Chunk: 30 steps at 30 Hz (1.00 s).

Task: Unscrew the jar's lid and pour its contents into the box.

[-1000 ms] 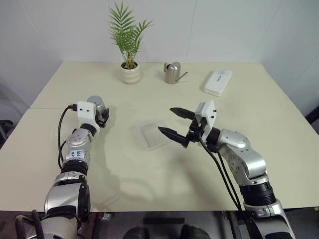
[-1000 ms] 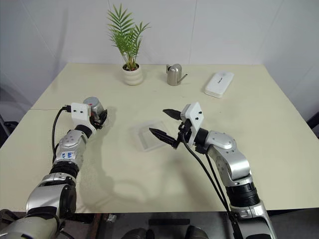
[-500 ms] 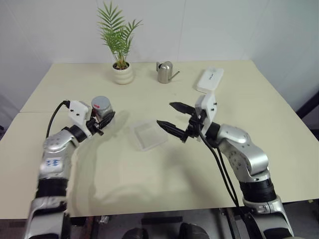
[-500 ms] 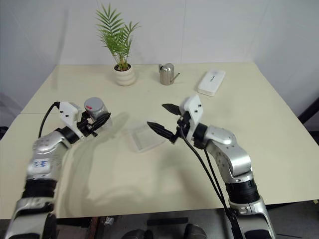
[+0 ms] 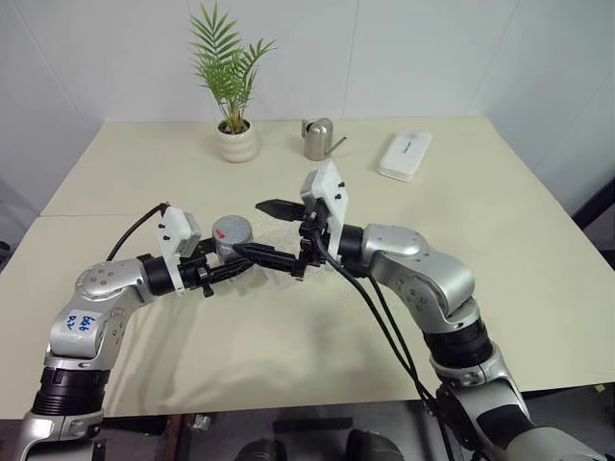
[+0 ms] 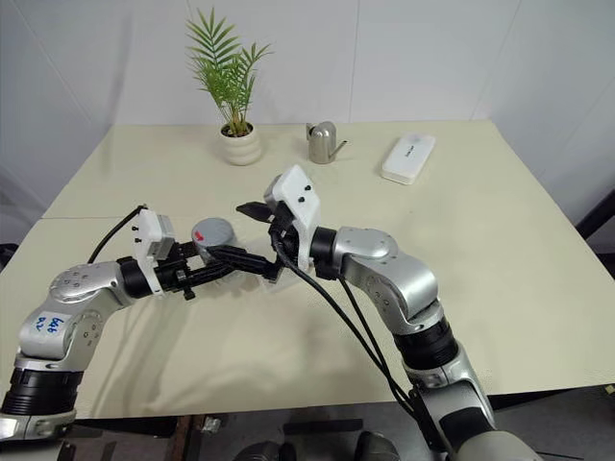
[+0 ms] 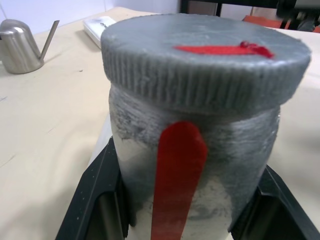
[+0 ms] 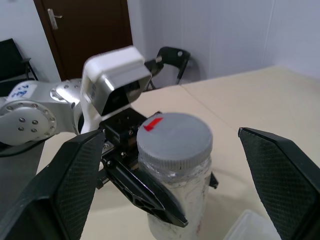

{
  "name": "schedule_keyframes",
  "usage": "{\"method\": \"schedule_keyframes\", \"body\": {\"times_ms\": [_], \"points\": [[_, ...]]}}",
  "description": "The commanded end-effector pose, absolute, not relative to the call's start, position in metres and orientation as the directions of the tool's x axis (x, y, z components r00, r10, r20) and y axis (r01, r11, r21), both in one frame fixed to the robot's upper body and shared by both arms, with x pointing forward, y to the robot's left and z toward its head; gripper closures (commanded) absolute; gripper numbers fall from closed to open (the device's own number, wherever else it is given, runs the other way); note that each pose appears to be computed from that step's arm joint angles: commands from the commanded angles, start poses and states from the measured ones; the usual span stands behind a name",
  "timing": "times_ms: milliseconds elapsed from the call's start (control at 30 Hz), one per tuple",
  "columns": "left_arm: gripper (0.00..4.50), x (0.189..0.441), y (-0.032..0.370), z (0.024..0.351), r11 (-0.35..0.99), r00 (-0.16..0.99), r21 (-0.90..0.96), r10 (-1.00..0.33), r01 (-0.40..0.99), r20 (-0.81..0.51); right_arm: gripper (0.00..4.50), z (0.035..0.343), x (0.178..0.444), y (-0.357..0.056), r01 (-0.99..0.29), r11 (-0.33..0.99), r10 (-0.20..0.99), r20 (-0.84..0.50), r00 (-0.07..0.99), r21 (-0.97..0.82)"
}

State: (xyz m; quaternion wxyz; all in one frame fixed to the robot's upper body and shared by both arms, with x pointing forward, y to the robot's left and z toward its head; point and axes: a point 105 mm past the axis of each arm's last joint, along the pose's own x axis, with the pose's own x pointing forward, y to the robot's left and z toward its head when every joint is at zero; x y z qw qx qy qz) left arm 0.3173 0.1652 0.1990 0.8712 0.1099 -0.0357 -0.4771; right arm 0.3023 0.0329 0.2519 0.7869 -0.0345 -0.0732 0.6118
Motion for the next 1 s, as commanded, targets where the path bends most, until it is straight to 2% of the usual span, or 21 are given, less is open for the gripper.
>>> {"method": "schedule_keyframes", "body": {"times_ms": [33,500,600,733,867,900,1000], "points": [[2.58,0.312,0.156,0.208,0.486,0.508,0.262,-0.861,0.834,-0.022,0.00,0.260,0.301,0.039,-0.954,0.241,0.969,0.090,0.228,-0.176],[2.58,0.311,0.144,0.207,0.457,0.475,0.259,-0.880,0.851,-0.009,0.00,0.257,0.312,0.047,-0.957,0.257,0.964,0.109,0.243,-0.138],[2.58,0.311,0.143,0.208,0.458,0.475,0.259,-0.880,0.850,-0.003,0.64,0.257,0.311,0.048,-0.960,0.244,0.967,0.110,0.231,-0.135],[2.58,0.311,0.142,0.209,0.465,0.478,0.257,-0.878,0.847,0.014,1.94,0.254,0.308,0.049,-0.967,0.218,0.974,0.099,0.206,-0.130],[2.58,0.310,0.139,0.211,0.462,0.470,0.253,-0.882,0.850,0.029,1.97,0.252,0.305,0.048,-0.972,0.194,0.979,0.090,0.183,-0.132],[2.58,0.309,0.137,0.212,0.452,0.458,0.252,-0.888,0.856,0.036,1.97,0.254,0.303,0.046,-0.976,0.164,0.984,0.092,0.152,-0.145],[2.58,0.301,0.127,0.219,0.358,0.354,0.247,-0.933,0.900,0.064,1.97,0.261,0.289,0.034,-0.979,-0.010,0.997,0.073,-0.025,-0.202]]}}
